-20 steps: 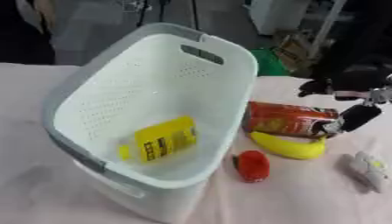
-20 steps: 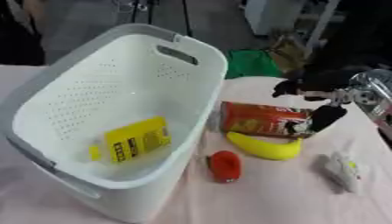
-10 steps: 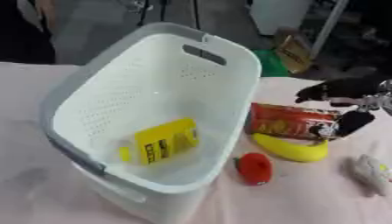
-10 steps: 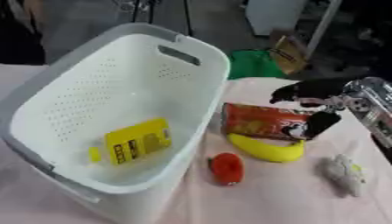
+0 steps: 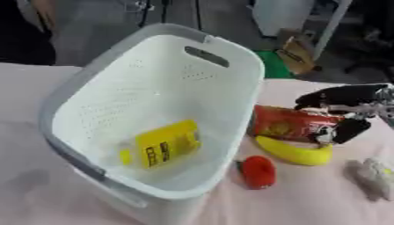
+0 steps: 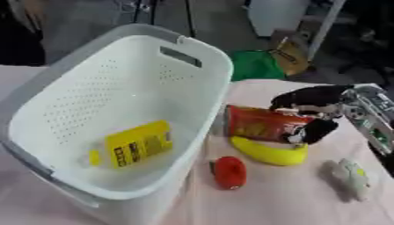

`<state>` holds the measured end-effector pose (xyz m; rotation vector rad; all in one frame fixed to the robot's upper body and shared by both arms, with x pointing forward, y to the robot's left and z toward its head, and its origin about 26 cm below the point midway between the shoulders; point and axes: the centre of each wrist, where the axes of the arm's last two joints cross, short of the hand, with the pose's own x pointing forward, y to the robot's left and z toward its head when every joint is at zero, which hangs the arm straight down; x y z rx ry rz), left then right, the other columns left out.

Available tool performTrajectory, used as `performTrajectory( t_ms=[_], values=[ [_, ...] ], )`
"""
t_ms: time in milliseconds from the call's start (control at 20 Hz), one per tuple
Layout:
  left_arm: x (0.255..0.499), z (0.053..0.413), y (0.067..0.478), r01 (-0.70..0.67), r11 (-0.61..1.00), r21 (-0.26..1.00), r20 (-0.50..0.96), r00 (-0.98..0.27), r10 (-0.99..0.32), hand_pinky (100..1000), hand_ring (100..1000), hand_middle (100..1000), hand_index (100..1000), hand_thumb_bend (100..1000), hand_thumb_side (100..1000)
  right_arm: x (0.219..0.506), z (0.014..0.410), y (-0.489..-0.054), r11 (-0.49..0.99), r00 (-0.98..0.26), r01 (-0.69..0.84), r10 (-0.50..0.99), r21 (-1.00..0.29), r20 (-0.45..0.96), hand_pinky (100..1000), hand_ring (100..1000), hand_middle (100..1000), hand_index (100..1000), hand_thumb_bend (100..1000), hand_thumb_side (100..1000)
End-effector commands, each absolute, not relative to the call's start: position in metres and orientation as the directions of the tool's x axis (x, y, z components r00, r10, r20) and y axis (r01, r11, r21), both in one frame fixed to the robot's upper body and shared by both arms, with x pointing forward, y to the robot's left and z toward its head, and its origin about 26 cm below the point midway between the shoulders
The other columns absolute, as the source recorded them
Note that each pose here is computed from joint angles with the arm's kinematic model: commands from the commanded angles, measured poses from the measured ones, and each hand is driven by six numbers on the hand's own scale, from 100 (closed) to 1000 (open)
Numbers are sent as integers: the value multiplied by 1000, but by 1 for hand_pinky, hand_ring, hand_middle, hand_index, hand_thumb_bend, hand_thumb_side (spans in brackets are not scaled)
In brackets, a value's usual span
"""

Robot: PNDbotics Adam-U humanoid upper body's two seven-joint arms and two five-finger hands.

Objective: Pick up objects on the table and place them in the box.

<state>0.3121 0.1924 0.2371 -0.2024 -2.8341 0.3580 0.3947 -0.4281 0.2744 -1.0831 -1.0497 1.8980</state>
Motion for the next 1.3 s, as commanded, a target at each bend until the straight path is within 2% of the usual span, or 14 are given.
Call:
performTrajectory(
  t_ms=[50,750,1300],
  values=[
    [310,244,191,116,962,-249,228,-958,174,518,472,604,672,100,967,391,288,-436,-436,-372,-153,857,-887,-357,1000,1000,1000,1000,304,663],
    [310,248,189,128,962,-241,214,-960,181,518,472,605,672,100,967,394,279,-442,-426,-337,-152,871,-892,-359,1000,1000,1000,1000,312,651],
    [310,251,189,131,963,-235,206,-962,181,519,472,606,672,100,966,382,270,-450,-444,-351,-204,865,-872,-358,1000,1000,1000,1000,333,628]
  ],
)
